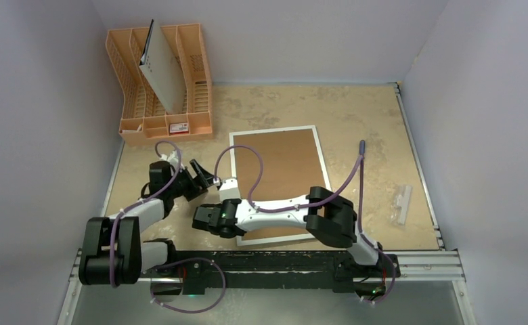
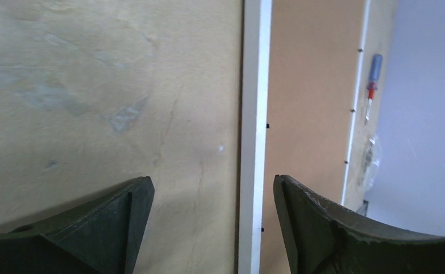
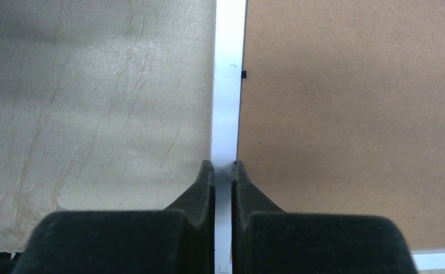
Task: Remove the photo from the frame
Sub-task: Turn over the photo frame at the center of the board.
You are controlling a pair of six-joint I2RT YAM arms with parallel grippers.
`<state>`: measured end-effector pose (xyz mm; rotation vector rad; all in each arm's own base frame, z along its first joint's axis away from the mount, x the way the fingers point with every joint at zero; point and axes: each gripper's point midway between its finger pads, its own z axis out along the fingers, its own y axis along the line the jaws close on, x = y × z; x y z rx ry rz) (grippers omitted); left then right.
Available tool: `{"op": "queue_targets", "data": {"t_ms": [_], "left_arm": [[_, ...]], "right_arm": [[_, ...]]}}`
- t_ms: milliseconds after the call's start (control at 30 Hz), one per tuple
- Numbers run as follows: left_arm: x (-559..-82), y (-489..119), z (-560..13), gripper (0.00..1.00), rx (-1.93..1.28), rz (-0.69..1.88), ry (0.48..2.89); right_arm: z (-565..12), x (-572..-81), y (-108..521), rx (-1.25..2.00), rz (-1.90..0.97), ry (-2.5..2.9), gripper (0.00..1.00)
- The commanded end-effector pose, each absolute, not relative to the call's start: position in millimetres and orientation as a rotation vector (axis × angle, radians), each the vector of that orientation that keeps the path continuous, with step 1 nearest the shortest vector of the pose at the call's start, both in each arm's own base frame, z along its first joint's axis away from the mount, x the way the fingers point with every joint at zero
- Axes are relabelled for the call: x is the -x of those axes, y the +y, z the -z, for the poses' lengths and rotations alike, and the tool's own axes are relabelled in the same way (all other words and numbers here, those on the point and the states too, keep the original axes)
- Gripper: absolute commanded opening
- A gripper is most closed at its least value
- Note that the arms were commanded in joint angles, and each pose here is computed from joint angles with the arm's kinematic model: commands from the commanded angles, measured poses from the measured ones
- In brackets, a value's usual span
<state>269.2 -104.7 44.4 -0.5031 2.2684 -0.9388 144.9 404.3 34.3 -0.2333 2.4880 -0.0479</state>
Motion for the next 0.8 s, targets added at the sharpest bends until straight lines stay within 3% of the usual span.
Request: {"op": "queue_targets", "data": {"t_ms": [0, 767], "left_arm": [[-263.8, -126.5, -52.1, 0.81, 0.427, 1.157, 2.194], [-301.5, -181.2, -72.9, 0.76, 0.346, 1.506, 1.961]], "right_arm": [[-77.3, -142.2, 420.6, 0.129, -0.14, 2.432, 0.0], [-98.1, -120.6, 416.5, 0.089, -0.264, 2.358, 0.0]]}}
